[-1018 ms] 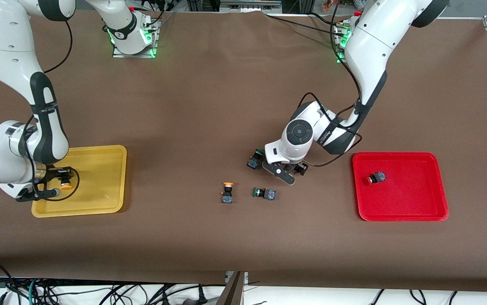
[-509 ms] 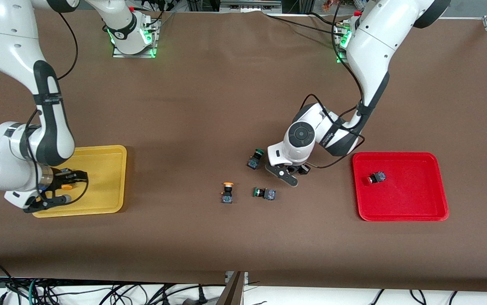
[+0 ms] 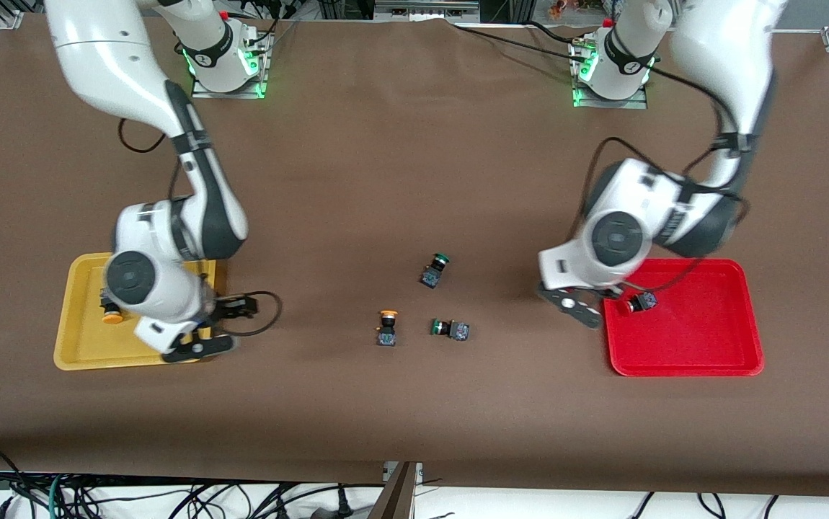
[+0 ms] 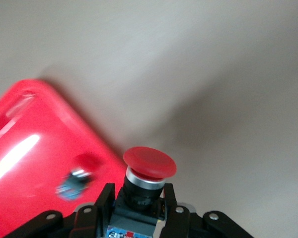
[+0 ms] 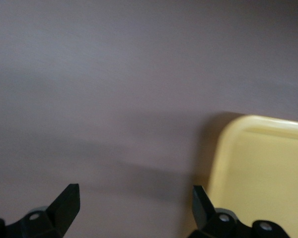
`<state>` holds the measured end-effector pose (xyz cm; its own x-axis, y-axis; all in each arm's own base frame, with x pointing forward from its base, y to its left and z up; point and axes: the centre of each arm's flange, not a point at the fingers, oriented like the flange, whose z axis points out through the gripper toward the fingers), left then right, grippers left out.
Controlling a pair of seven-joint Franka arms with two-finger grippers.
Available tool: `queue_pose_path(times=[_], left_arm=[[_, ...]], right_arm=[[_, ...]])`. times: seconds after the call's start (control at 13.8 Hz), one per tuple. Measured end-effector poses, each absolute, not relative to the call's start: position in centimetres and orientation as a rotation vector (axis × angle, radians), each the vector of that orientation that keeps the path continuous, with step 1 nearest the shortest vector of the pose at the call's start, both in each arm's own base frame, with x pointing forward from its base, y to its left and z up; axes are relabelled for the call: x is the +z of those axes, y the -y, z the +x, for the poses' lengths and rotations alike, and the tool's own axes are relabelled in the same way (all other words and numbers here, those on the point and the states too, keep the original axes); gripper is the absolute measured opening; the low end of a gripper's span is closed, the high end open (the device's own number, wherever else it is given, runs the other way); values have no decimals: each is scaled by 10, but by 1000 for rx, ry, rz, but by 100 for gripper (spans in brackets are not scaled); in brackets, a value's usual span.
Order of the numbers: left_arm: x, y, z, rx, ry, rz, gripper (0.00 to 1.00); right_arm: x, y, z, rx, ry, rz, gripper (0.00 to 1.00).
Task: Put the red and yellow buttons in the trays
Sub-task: 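Carry the red button to the red tray while the right gripper descends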
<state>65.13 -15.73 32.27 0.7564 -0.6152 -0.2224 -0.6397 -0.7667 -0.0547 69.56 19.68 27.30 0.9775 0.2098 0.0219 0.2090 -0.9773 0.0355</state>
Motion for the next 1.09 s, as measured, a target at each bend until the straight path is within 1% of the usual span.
queue_pose_path(times=[0.22, 0.51, 0.73, 0.87, 0.95, 1.02, 1.09], left_arm=[[314, 48, 667, 340, -1189, -2802, 44], [260, -40, 672, 298, -1377, -2787, 44], [227, -67, 673, 273, -1462, -2777, 44], [220, -65, 672, 275, -1482, -2776, 44], [220, -62, 673, 272, -1496, -2770, 49], [222, -60, 674, 264, -1521, -2758, 49], [226, -59, 676, 251, -1545, -2743, 53]], right_arm=[[270, -268, 683, 190, -244, 3119, 100], [259, -338, 665, 386, -272, 3149, 100], [243, -374, 654, 560, -349, 3160, 100], [231, -391, 646, 615, -354, 3169, 100], [227, -402, 642, 630, -340, 3179, 100], [223, -412, 638, 639, -316, 3190, 100], [220, -422, 635, 644, -296, 3200, 100]])
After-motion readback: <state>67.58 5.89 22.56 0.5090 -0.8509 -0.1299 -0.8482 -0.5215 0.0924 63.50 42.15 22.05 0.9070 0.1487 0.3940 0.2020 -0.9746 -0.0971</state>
